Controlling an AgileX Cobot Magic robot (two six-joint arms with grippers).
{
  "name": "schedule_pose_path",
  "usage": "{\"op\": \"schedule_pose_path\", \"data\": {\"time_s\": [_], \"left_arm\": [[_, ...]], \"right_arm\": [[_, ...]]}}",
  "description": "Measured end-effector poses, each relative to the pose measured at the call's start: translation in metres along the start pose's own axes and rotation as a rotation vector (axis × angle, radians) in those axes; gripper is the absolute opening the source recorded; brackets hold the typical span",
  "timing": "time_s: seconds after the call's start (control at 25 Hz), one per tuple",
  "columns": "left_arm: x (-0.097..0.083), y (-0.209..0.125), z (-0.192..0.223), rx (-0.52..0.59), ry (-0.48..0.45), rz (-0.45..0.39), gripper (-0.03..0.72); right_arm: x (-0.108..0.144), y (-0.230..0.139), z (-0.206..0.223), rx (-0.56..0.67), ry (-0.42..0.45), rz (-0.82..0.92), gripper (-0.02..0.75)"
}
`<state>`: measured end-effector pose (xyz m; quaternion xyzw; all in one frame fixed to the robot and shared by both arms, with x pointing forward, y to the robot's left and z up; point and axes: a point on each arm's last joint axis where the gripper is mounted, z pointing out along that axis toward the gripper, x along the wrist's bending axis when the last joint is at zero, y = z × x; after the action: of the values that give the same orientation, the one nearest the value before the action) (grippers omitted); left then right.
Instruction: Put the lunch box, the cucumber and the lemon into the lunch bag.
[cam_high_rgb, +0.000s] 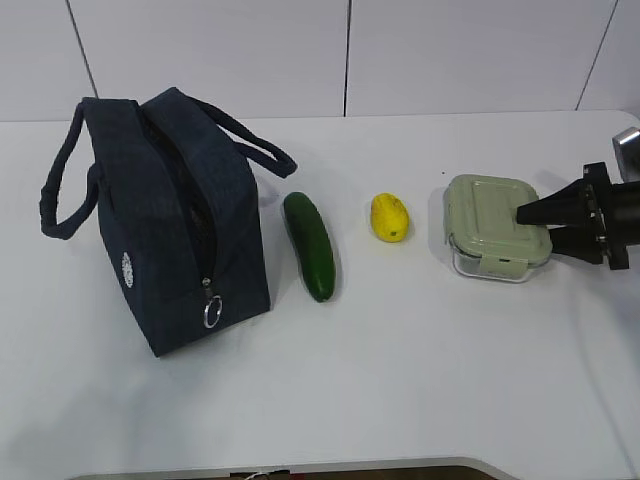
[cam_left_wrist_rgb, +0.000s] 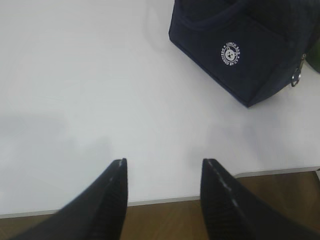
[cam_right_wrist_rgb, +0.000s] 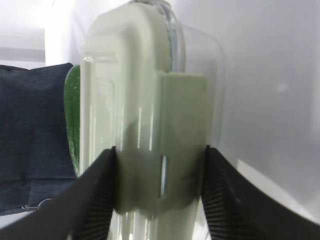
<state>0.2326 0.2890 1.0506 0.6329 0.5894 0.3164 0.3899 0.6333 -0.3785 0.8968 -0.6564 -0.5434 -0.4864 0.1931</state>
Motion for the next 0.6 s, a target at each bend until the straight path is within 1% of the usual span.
{"op": "schedule_pose_path", "data": {"time_s": [0.52, 0.6], "left_arm": [[0.0, 0.0, 0.0, 0.0, 0.0, 0.0, 0.34], [-0.0002, 0.0036, -0.0046, -0.019, 0.004, 0.005, 0.34]], "right_arm": [[0.0001, 0.0, 0.0, 0.0, 0.001, 0.0, 0.379], [0.0001, 0.0001, 0.0, -0.001, 0.002, 0.001, 0.379]]}}
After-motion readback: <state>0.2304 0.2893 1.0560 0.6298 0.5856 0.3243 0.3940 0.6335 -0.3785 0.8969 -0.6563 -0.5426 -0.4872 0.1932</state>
